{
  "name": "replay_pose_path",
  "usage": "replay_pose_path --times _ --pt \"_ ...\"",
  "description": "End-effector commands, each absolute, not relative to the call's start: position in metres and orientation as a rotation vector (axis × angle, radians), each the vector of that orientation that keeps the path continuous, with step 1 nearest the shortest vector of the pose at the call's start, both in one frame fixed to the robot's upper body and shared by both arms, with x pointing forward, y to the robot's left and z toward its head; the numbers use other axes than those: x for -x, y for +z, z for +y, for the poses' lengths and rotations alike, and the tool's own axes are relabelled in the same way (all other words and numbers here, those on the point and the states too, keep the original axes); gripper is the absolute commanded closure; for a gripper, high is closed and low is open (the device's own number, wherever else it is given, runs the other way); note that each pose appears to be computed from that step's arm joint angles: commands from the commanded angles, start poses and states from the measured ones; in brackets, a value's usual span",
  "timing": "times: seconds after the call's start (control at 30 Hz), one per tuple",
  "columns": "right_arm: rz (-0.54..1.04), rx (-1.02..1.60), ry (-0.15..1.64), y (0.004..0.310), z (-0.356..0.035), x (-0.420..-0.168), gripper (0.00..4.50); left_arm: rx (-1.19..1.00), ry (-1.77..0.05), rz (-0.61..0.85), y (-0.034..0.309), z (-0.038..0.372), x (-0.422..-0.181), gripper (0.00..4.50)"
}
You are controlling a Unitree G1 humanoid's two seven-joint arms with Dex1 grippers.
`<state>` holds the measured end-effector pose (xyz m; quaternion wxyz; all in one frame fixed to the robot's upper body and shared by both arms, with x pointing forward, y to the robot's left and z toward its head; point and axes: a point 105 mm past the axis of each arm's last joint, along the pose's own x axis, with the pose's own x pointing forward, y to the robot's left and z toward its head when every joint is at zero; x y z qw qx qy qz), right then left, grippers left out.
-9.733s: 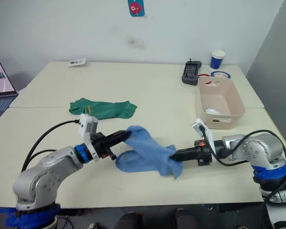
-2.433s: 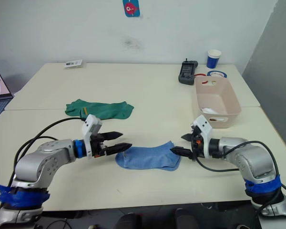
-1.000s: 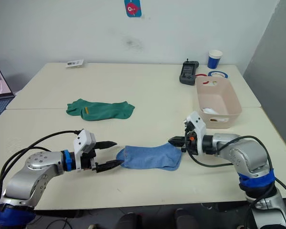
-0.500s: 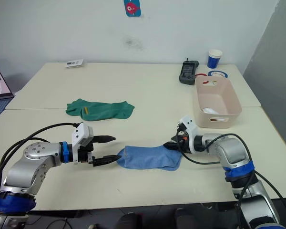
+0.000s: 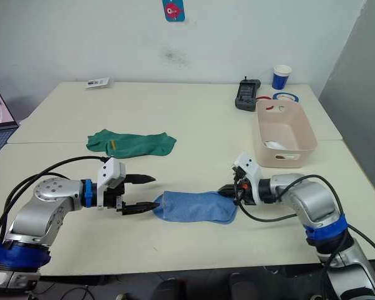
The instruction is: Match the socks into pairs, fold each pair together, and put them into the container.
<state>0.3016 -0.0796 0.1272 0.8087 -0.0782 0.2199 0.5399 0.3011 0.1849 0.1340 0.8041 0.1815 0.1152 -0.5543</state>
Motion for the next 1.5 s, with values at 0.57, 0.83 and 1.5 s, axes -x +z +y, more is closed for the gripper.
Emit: replay_pose_path --times 0.57,0.83,1.5 --pt "0.518 0.187 1.431 0.137 -0.081 -0.242 4.49 -0.644 -1.603 0.188 0.143 0.144 -0.307 0.18" --pt "0.55 0.181 1.406 0.129 -0.095 -0.243 4.5 -0.7 -1.639 0.276 0.134 0.158 -0.301 2.46" --pt "0.551 0.198 1.452 0.123 -0.092 -0.237 4.5 -0.718 -1.572 0.231 0.155 0.153 -0.323 3.66"
